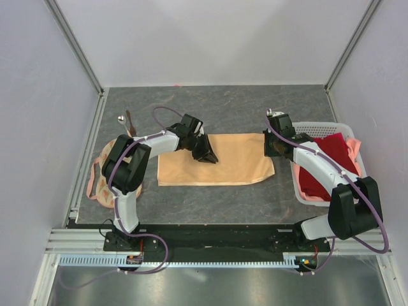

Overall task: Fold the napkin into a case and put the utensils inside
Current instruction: Pick up the rectangle-folded napkin from the center of the board, then fold the rectangle-folded napkin at the center of the board.

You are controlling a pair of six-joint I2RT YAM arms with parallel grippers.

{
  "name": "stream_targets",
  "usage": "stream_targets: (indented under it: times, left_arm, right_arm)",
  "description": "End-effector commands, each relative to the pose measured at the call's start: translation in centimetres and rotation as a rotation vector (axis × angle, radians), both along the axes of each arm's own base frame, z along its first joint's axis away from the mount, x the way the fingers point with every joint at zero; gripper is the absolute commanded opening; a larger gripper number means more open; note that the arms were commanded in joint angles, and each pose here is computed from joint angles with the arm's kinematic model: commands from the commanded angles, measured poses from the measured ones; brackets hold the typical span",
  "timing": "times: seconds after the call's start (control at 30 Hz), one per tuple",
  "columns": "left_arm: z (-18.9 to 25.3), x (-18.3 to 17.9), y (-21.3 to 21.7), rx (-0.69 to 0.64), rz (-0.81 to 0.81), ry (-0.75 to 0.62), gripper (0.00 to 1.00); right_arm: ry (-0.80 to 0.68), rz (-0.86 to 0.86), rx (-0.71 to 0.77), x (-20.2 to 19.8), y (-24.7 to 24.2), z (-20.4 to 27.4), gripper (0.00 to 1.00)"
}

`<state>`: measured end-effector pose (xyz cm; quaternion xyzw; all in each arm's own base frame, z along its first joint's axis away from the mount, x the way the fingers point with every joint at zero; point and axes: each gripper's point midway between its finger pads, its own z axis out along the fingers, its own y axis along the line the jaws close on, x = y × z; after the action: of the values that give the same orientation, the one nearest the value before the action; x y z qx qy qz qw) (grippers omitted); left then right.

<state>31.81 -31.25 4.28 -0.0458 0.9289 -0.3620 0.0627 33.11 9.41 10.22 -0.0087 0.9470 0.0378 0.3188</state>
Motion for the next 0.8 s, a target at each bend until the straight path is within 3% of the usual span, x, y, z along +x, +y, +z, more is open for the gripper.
stream_targets:
  times: [0.0, 0.77]
  left_arm:
    - [2.6, 2.5, -1.4, -0.040, 0.034, -0.073, 0.24]
    - [-1.8, 3.2, -2.2, 0.047, 0.046, 0.007, 0.20]
  right_arm:
    - [-0.044, 0.012, 0.014, 0.8, 0.3, 1.7, 0.00]
    - [-0.092, 0.119, 0.138, 0.9, 3.1, 4.5, 0.00]
